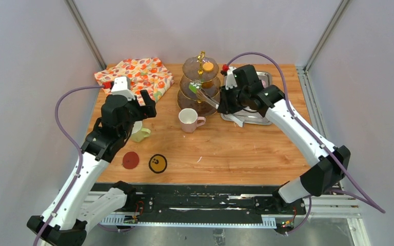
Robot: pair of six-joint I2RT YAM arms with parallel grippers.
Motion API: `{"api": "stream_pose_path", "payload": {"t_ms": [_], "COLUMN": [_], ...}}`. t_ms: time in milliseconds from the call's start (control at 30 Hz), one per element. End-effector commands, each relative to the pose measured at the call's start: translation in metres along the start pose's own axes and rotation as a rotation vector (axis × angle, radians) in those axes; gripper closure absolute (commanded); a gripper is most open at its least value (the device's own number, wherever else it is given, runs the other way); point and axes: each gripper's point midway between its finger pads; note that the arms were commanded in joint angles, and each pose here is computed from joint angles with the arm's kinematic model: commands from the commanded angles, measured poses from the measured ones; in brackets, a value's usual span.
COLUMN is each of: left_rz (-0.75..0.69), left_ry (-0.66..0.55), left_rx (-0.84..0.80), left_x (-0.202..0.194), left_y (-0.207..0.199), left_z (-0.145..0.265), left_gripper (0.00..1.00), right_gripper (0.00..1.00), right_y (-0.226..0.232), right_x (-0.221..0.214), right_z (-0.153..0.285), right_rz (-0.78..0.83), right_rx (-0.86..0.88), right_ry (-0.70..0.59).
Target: Serve the afternoon tea
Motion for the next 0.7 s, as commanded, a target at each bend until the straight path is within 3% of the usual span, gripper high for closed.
{"api": "stream_pose_path", "payload": {"t_ms": [0,567,667], "left_rz": [0.002,-0.016,-0.017], "left_ry": [-0.013,-0.011,-0.009], "left_rx": [0.025,0.055,0.051], "left_x": [0.0,-0.003,-0.002], "left_y": [0.007,0.014,0.013], "left_z": [0.006,0.007,0.007], "left_gripper": [0.05,0.05,0.06], "right_gripper": [0.99,0.99,0.84], "right_y": [0.031,0.006,0.004], "right_x": [0.032,0.047,0.046], "right_z": [-0.005,-0.054,-0.06], "right_rz": [0.018,-0.031,-0.045], "right_rx": [0.116,-0.009,-0.016], "right_ry": [-0.08,-0.084,-0.088]}}
Point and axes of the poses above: each gripper's point midway between its finger pads, its own z axis back along the fingers, its own y axis along the line the jaws close on, x = y × z, and after that the axes turned 1 degree about z, right-handed
